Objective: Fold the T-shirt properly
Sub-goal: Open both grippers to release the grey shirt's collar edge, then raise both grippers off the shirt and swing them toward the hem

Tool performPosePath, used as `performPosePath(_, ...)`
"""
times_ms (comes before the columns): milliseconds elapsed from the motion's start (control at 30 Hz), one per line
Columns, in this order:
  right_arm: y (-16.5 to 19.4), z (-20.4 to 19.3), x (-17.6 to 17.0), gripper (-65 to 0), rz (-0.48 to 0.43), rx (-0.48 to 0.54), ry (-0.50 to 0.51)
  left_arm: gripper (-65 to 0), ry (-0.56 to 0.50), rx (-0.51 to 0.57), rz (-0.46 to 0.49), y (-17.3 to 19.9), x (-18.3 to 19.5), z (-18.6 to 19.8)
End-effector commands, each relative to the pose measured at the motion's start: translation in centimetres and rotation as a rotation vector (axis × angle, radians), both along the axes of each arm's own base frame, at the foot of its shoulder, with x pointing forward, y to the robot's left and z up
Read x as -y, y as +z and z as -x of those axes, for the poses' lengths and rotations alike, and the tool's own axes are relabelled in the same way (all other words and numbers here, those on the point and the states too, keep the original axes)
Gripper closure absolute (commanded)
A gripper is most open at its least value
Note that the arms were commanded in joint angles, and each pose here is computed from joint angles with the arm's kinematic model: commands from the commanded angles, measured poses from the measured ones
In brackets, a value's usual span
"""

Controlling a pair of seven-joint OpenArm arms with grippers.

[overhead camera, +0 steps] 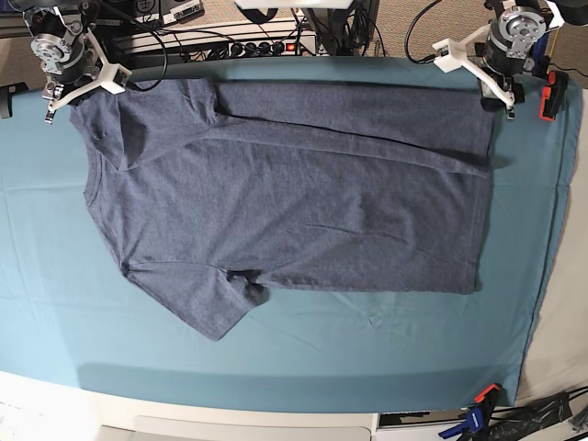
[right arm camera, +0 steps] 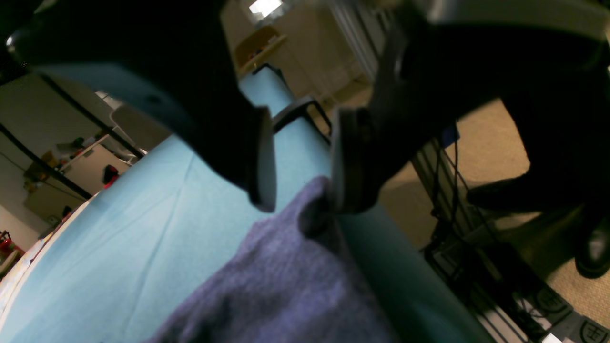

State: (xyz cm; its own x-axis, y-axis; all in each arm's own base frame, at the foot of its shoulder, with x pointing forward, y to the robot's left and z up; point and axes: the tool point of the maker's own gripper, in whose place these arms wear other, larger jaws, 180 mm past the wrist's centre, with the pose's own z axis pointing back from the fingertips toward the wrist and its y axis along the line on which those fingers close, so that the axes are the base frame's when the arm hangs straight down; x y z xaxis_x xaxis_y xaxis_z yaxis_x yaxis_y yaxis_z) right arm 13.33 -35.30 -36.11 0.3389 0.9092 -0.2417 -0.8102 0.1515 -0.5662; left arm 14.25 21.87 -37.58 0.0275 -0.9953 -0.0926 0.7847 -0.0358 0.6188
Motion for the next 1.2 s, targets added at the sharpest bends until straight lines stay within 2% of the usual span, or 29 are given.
performPosePath(0, 0.9, -0.6, 0.5, -21.3, 0.028, 0.021, 0.008, -28.6, -0.005, 0.023, -0.015, 0.7, -0.4, -0.5)
performPosePath(167, 1.0, -0.5, 0.8, -21.3, 0.043, 0.018, -0.005, -28.6, -0.005, 0.023, -0.015, 0.7, -0.4, -0.5)
performPosePath(267, 1.0, 0.2, 1.4, -21.3, 0.054, 0.003, -0.067, -28.6, 0.006, 0.025, -0.029, 0.7, -0.7, -0.5)
performPosePath(333, 1.8, 0.3, 1.9, -21.3, 0.095, 0.019, -0.098, -28.6, 0.021, 0.048, -0.056, 1.1, -1.2, -0.8)
performPosePath(400, 2.7, 0.1, 1.3, -21.3, 0.103, 0.044, -0.097, -28.6, 0.022, 0.062, -0.060, 1.6, -1.1, -1.0)
performPosePath(533, 4.8, -0.3, -1.4, -21.3, 0.085, 0.090, -0.047, -28.6, 0.011, 0.086, -0.003, 3.1, 0.6, -1.3)
performPosePath(700, 9.6, -2.5, -4.9, -21.3, 0.071, 0.299, 0.042, -28.6, -0.029, 0.141, 0.138, 6.3, 4.4, -2.0)
performPosePath(867, 14.0, -5.5, -4.6, -21.3, 0.121, 0.582, 0.039, -28.5, -0.037, 0.245, 0.197, 8.4, 5.0, -5.1)
performPosePath(1000, 17.4, -7.6, -3.7, -21.3, 0.074, 0.805, -0.070, -28.5, 0.013, 0.346, 0.285, 11.4, 4.3, -9.3)
performPosePath(1167, 20.8, -9.7, -2.6, -21.3, -0.110, 1.047, -0.249, -28.3, 0.062, 0.448, 0.398, 15.6, 3.5, -13.2)
